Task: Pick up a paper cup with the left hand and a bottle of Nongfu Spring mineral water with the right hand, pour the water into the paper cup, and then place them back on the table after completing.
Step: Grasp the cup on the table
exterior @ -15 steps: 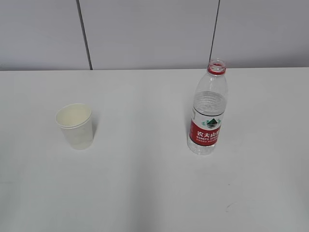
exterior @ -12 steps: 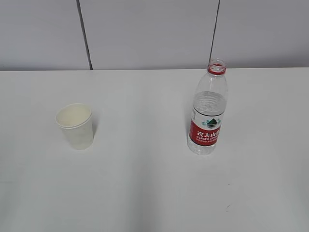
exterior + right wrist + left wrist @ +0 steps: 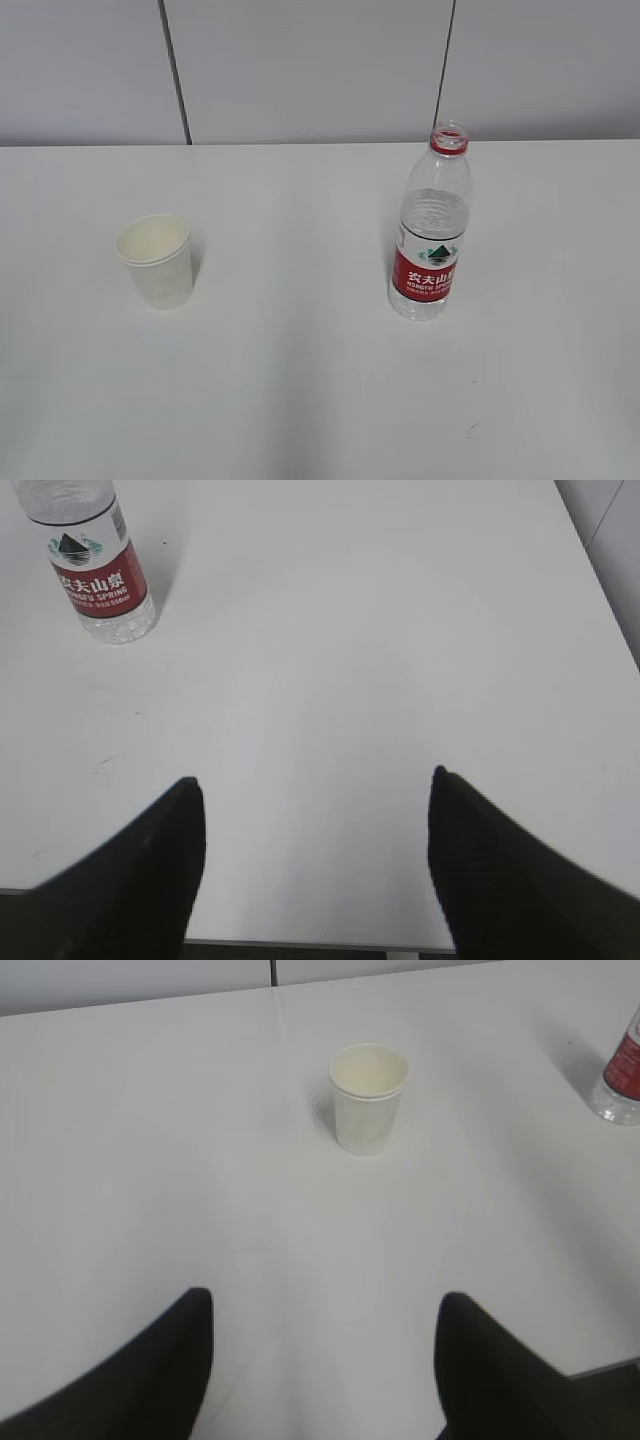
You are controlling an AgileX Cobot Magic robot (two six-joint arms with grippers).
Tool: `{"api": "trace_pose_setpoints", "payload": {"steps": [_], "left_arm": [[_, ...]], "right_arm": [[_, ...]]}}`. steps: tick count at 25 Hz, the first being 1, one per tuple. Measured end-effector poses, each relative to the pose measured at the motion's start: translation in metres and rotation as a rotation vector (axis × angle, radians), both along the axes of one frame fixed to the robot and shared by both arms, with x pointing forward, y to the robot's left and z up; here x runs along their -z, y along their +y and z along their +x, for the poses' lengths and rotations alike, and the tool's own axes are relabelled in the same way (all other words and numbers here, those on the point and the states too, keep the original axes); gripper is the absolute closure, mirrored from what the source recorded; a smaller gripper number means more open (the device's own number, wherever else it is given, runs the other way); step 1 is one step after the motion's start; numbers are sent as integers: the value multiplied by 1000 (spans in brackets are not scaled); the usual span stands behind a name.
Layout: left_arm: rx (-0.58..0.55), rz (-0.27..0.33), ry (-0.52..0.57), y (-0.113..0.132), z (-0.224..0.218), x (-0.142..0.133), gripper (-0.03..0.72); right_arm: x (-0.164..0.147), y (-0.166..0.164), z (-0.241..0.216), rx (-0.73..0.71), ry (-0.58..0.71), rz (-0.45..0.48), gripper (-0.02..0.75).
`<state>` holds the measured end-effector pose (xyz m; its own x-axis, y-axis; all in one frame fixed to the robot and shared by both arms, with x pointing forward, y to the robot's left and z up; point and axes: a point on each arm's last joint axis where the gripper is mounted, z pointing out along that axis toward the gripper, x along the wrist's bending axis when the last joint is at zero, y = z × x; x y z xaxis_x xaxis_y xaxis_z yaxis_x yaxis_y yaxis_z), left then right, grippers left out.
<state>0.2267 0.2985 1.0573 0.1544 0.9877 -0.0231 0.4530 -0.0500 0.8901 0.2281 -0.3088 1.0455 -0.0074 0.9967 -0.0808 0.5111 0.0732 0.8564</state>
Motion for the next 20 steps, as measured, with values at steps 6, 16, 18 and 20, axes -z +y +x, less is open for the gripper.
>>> {"api": "trace_pose_setpoints", "payload": {"steps": [6, 16, 18, 20], "left_arm": [[0, 0, 0, 0, 0, 0, 251], [0, 0, -1, 0, 0, 0, 251], [0, -2, -14, 0, 0, -2, 251], [-2, -8, -56, 0, -1, -8, 251]], "right_arm": [[0, 0, 0, 0, 0, 0, 224], [0, 0, 0, 0, 0, 0, 224], [0, 0, 0, 0, 0, 0, 224], [0, 0, 0, 0, 0, 0, 224]]}}
